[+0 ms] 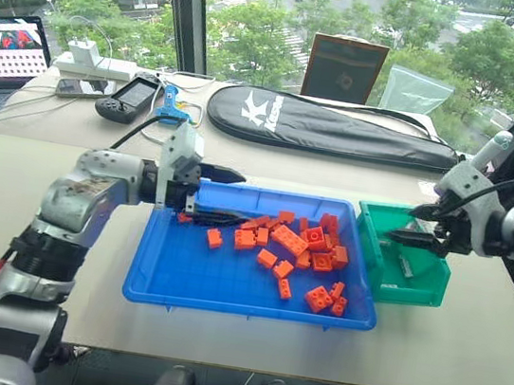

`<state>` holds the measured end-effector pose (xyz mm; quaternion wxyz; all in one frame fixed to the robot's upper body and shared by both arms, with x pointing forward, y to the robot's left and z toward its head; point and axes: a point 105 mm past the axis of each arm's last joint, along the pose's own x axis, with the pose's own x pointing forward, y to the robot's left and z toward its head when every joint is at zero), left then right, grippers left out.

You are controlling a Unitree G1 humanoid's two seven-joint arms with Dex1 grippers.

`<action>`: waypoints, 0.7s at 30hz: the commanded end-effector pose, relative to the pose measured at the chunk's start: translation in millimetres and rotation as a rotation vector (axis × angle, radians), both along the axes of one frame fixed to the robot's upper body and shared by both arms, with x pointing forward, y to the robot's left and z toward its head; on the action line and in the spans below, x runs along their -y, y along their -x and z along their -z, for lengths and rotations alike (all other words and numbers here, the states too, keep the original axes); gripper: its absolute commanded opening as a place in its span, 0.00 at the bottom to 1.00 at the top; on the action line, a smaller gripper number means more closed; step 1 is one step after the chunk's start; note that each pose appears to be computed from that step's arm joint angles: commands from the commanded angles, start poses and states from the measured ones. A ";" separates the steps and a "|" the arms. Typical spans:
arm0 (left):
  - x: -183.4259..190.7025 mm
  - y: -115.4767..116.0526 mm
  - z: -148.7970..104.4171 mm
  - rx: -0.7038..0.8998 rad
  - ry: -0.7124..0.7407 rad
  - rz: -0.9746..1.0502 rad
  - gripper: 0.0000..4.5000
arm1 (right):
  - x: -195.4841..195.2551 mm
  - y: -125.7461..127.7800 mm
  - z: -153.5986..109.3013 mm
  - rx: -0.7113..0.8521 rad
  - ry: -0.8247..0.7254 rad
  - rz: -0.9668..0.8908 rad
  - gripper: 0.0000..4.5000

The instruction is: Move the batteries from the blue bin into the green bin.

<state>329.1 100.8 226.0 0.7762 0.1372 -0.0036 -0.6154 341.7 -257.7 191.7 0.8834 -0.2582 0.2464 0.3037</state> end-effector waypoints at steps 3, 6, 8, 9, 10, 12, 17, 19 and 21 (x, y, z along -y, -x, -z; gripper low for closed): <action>-7.7 -6.0 -4.0 0.028 -0.037 -0.068 1.00 | 3.1 -3.0 -13.1 0.080 -0.014 0.011 0.99; -22.2 -18.5 -20.8 0.120 0.028 -0.200 1.00 | 15.9 -7.7 -44.8 0.244 -0.054 0.066 0.99; -33.5 -24.6 -25.7 0.124 0.051 -0.287 1.00 | 28.4 -6.0 -61.4 0.333 -0.106 0.115 0.99; -39.2 -25.6 -25.4 0.107 0.054 -0.314 1.00 | 36.4 -5.0 -68.5 0.386 -0.126 0.149 0.99; -45.2 -26.2 -25.8 0.102 0.054 -0.339 1.00 | 44.4 -3.2 -74.9 0.434 -0.147 0.180 0.99; -57.2 -27.8 -31.5 0.138 0.073 -0.393 1.00 | 51.9 4.8 -84.7 0.484 -0.263 0.172 0.99; -97.2 -24.8 -31.6 0.134 0.134 -0.556 1.00 | 73.7 24.6 -68.2 0.539 -0.368 0.189 0.99; -108.4 -20.3 -13.0 0.108 0.075 -0.594 1.00 | 75.1 25.2 -57.1 0.534 -0.437 0.209 0.99; -115.9 -14.7 -1.2 0.077 0.069 -0.616 1.00 | 75.9 23.4 -47.2 0.543 -0.475 0.238 0.99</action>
